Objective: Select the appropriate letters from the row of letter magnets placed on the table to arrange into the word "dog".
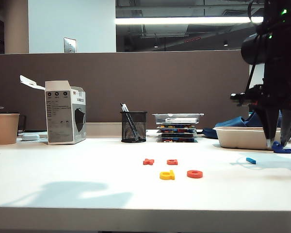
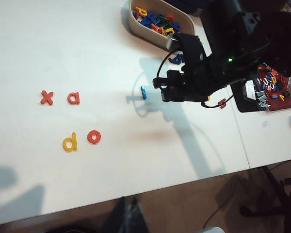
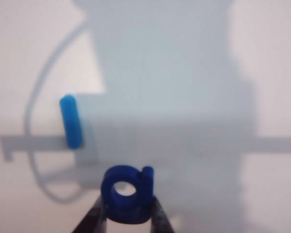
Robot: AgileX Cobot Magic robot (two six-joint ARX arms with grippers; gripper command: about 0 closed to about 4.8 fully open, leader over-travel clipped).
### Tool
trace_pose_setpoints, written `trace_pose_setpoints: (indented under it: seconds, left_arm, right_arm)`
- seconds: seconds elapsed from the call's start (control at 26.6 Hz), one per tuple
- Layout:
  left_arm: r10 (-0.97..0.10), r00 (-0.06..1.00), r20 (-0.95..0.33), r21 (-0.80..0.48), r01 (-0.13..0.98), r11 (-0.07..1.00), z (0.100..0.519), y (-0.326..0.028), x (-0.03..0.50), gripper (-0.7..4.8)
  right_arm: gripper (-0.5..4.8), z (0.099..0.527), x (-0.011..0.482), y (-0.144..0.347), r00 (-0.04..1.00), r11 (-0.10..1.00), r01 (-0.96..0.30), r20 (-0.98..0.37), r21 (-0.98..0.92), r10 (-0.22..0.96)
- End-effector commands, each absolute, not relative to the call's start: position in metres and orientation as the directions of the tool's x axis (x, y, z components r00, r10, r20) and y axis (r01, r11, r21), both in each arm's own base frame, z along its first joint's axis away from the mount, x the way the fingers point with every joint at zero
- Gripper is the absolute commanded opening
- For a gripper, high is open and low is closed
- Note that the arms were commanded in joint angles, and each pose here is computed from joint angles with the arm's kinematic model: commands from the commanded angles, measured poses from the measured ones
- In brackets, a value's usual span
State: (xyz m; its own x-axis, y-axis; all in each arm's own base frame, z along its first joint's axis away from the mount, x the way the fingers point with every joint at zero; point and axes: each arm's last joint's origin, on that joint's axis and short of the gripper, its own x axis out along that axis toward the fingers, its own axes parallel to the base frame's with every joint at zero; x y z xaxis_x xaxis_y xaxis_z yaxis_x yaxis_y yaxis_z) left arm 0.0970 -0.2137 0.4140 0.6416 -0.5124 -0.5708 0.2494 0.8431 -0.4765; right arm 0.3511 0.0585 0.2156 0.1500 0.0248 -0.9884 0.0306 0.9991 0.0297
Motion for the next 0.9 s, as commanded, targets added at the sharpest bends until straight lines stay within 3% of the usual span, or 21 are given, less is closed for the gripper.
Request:
trace_pose_setpoints:
  seconds: [0.04, 0.49, 0.9]
  left_arm:
    - [-0.514, 0.648, -0.562, -0.481, 0.250, 0.840, 0.416, -0.213, 0.097, -0.05]
    - [-0.514, 0.648, -0.562, -0.481, 0.250, 0.840, 0.416, -0.213, 0.097, -0.05]
    - [-0.514, 0.648, -0.562, -0.481, 0.250, 0.840, 0.416, -0.213, 0.097, -0.05]
  right_arm:
    - [0.84, 0.222, 0.343, 0.064, 0.124, 0.998, 0.045, -0.992, 0.035, 0.029]
    - [0.84, 0.221, 0.327, 0.117, 0.091, 0.996, -0.022, -0.992, 0.089, 0.091]
    - [0.84, 0.191, 0.308, 0.139, 0.051, 0.993, -0.029, -0.992, 0.116, 0.118]
